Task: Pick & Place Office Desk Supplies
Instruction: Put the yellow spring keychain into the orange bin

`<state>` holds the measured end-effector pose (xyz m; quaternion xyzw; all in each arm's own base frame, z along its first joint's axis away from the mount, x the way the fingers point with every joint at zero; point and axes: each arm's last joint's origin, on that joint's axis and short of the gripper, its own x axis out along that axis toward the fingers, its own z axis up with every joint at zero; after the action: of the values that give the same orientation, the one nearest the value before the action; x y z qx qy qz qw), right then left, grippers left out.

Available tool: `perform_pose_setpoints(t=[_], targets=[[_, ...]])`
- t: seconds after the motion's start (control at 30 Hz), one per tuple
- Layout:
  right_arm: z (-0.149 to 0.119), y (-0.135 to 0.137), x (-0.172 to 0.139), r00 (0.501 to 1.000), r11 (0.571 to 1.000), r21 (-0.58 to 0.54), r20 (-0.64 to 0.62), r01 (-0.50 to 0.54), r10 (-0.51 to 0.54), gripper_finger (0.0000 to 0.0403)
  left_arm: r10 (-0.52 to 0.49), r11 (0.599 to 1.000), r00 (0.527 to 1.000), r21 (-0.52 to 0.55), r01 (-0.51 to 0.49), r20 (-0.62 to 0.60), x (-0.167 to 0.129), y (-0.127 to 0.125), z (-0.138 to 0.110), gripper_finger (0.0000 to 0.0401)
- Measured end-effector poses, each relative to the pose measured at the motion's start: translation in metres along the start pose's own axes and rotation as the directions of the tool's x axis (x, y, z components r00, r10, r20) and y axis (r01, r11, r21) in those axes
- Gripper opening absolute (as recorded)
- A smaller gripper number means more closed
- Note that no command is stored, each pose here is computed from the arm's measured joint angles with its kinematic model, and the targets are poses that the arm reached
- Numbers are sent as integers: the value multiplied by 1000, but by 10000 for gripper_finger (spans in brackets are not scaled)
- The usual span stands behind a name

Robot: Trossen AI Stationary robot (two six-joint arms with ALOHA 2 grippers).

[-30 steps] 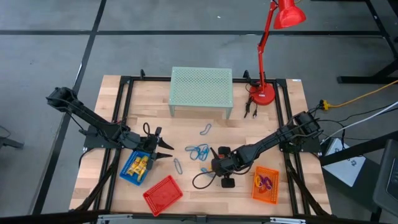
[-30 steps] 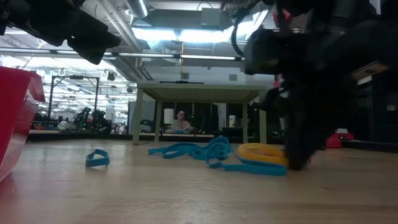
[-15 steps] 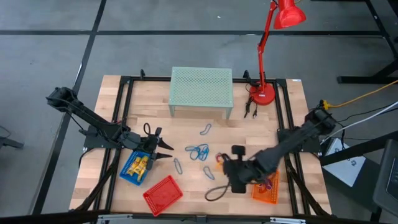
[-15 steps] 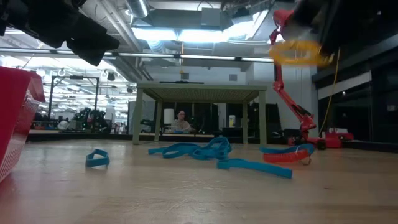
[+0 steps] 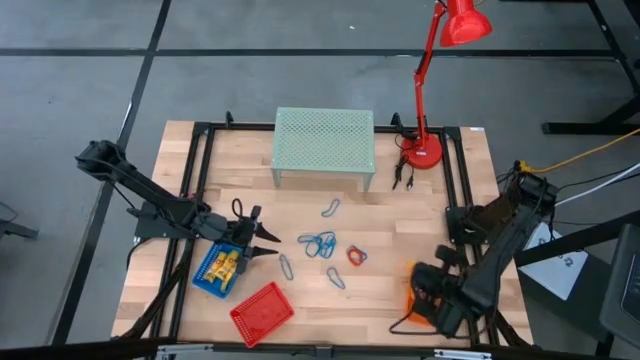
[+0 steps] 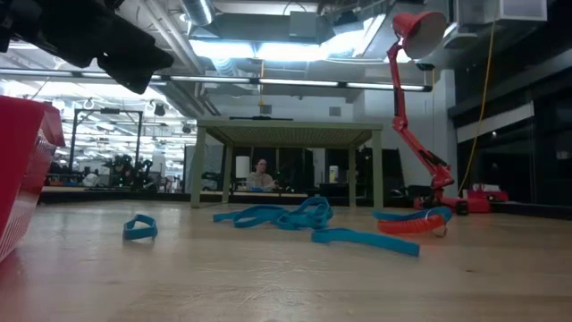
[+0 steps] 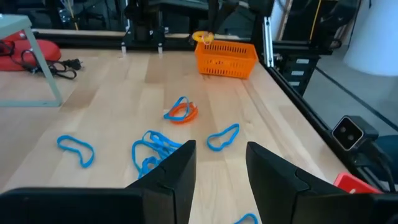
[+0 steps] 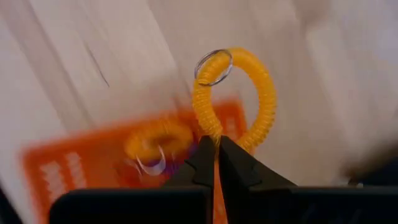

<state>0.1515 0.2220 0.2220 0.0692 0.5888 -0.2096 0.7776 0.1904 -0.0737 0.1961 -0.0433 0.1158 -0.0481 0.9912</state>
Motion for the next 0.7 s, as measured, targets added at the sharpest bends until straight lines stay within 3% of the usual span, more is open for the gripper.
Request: perform_pose_setpoints(t=[0.17,0.33,0.53,0.7], targets=[[-30,-1,22,994,998,52,-105,-19,25,7,-4,1000,1000,-4,4,6,11,-2,-6,136],[-29,6,25,989,994,54,-107,-95,101,8,-13,1000,999,9,13,48,28,-7,-5,136],[-30,11,24,979,986,64,-131,-152,159,11,-11,999,1000,44,10,12,64,-13,3,136],[-30,11,24,979,984,102,-126,-146,159,67,-80,992,997,101,80,-7,102,-20,12,136]])
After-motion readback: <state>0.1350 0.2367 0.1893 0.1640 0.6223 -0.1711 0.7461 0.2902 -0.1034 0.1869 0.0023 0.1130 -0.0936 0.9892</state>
